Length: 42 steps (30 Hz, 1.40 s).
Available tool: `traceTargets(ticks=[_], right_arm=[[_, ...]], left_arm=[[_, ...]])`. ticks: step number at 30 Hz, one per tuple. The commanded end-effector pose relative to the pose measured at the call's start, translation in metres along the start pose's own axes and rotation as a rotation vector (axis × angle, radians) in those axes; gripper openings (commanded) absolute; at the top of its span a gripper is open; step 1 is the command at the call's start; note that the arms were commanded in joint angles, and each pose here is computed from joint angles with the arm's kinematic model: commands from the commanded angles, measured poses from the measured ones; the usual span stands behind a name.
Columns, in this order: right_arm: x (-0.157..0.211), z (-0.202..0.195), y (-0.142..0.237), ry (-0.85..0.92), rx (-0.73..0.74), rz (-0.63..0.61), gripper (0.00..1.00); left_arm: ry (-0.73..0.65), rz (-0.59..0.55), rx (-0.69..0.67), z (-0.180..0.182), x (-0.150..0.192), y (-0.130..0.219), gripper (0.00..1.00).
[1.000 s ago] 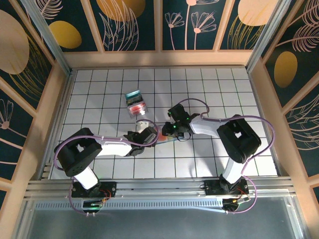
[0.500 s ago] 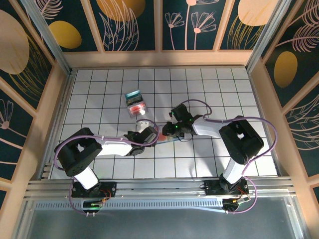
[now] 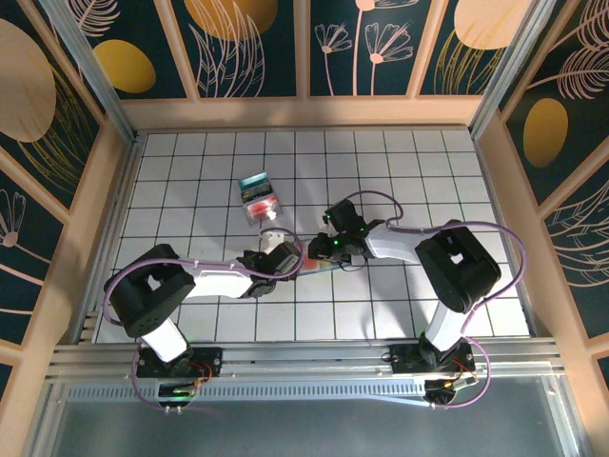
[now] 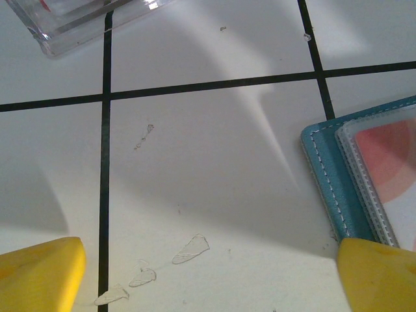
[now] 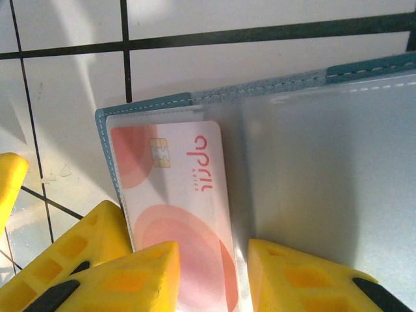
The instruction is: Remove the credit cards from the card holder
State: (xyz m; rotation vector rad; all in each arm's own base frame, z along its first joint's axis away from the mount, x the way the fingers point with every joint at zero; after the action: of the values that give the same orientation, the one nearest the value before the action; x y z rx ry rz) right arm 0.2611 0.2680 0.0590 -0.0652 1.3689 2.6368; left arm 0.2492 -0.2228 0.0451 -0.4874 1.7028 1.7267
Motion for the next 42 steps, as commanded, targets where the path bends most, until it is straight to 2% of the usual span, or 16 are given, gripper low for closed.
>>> traceTargets(ticks=[1, 7, 15, 27, 31, 34, 42], right_arm=[[0.007, -0.011, -0.01, -0.017, 0.057, 0.027, 0.33], [0.004, 0.012, -0.001, -0.004, -0.091, 0.031, 0.28], [0.001, 0.029, 0.016, 0.003, -0.243, 0.032, 0.27], [0.001, 0.028, 0.016, -0.002, -0.289, 0.037, 0.24], [0.001, 0.026, 0.012, -0.01, -0.289, 0.042, 0.26], [0.003, 0.024, 0.008, -0.023, -0.294, 0.045, 0.32], [0.002, 0.005, 0.0, -0.075, -0.176, 0.014, 0.38]], left_arm=[[-0.022, 0.03, -0.027, 0.002, 0.007, -0.003, 0.99], [-0.031, 0.038, -0.025, 0.001, 0.008, -0.005, 0.99], [-0.042, 0.044, -0.025, 0.0, 0.008, -0.006, 0.99], [-0.053, 0.057, -0.03, 0.001, 0.011, -0.007, 0.99], [-0.052, 0.055, -0.022, -0.001, 0.01, -0.006, 0.99], [-0.053, 0.057, -0.018, -0.001, 0.01, -0.007, 0.99], [-0.048, 0.061, -0.016, -0.001, 0.012, -0.007, 0.99]])
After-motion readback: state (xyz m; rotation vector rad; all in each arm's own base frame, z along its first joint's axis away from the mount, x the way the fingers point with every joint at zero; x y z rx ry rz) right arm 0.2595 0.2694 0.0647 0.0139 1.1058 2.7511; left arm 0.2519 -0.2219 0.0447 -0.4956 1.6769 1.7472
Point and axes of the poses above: each hand's point on the last joint's axis, 136 mm out from that joint toward the fingers, its own y axis back along the fingers, its own z axis along the line the jaws close on, x = y × z, the point moved 4 cm from there along y, back along the fingers, and after that the axes turned 8 degrees about -y, right-handed, at the moved point
